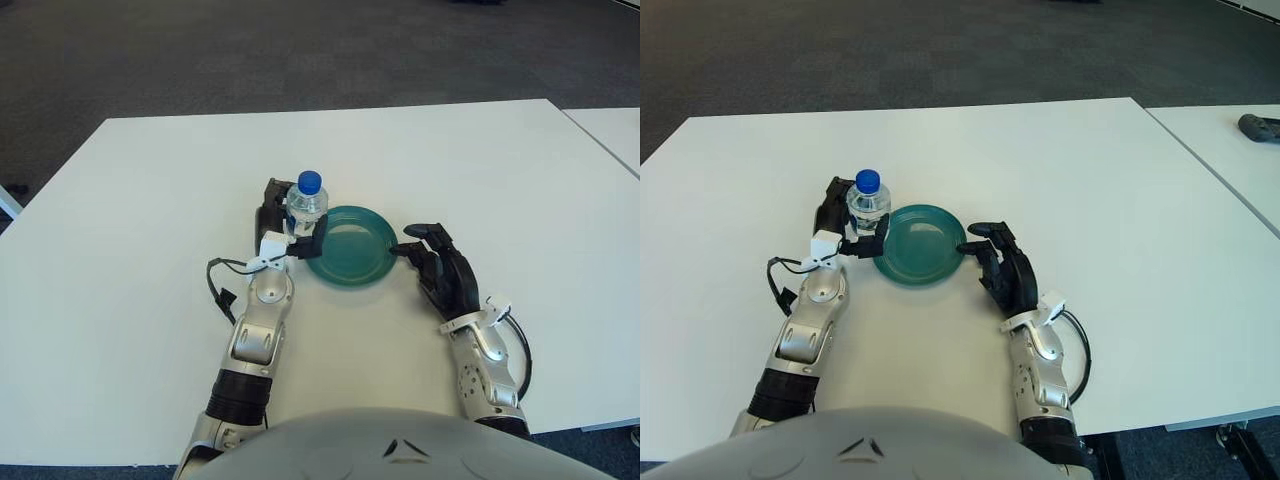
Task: Put the bottle into the plate.
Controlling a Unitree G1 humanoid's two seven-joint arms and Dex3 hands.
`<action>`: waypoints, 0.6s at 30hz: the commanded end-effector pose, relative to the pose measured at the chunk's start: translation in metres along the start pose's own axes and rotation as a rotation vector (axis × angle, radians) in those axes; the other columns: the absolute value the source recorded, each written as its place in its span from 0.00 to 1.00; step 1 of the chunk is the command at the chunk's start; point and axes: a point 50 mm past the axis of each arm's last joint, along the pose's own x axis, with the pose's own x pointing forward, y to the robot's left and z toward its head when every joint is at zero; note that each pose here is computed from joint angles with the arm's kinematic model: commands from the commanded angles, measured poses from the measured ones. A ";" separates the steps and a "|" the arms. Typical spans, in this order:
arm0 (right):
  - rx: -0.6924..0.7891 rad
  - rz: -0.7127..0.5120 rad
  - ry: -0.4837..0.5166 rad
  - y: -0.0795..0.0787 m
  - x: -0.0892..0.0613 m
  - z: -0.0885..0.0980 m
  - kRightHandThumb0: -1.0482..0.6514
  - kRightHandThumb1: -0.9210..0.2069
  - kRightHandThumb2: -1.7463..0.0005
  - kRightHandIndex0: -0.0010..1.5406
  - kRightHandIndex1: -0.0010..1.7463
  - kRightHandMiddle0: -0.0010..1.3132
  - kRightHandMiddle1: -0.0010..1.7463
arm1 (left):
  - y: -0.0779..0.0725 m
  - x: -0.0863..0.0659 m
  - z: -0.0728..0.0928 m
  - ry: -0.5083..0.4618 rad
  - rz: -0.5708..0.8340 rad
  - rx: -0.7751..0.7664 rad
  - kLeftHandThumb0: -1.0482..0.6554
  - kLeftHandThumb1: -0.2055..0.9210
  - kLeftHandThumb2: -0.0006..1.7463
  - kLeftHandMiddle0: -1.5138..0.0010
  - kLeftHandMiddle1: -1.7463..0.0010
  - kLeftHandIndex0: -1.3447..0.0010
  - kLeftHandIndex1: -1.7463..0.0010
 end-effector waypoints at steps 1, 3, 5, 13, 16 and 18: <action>0.062 -0.065 0.164 -0.001 -0.024 -0.033 0.15 0.00 0.72 0.14 0.80 0.15 0.74 | -0.017 0.002 0.012 -0.033 -0.009 -0.068 0.33 0.41 0.80 0.24 0.00 0.51 0.00; 0.062 -0.065 0.164 0.000 -0.024 -0.033 0.15 0.00 0.72 0.14 0.80 0.15 0.74 | -0.026 0.003 0.010 -0.026 -0.036 -0.059 0.33 0.40 0.80 0.24 0.00 0.51 0.00; 0.062 -0.065 0.164 0.000 -0.025 -0.033 0.15 0.00 0.72 0.14 0.80 0.15 0.74 | -0.029 0.003 0.008 -0.023 -0.049 -0.055 0.33 0.40 0.80 0.23 0.00 0.51 0.00; 0.062 -0.065 0.164 0.003 -0.026 -0.034 0.15 0.00 0.72 0.14 0.80 0.15 0.74 | -0.040 0.004 0.001 -0.019 -0.088 -0.006 0.33 0.41 0.80 0.23 0.00 0.51 0.00; 0.062 -0.065 0.164 0.004 -0.026 -0.034 0.15 0.00 0.72 0.14 0.80 0.15 0.74 | -0.041 0.004 0.000 -0.021 -0.092 0.001 0.33 0.42 0.79 0.23 0.00 0.52 0.00; 0.062 -0.065 0.164 0.004 -0.026 -0.034 0.15 0.00 0.72 0.14 0.80 0.15 0.74 | -0.042 0.005 -0.001 -0.022 -0.095 0.010 0.33 0.42 0.79 0.24 0.00 0.52 0.00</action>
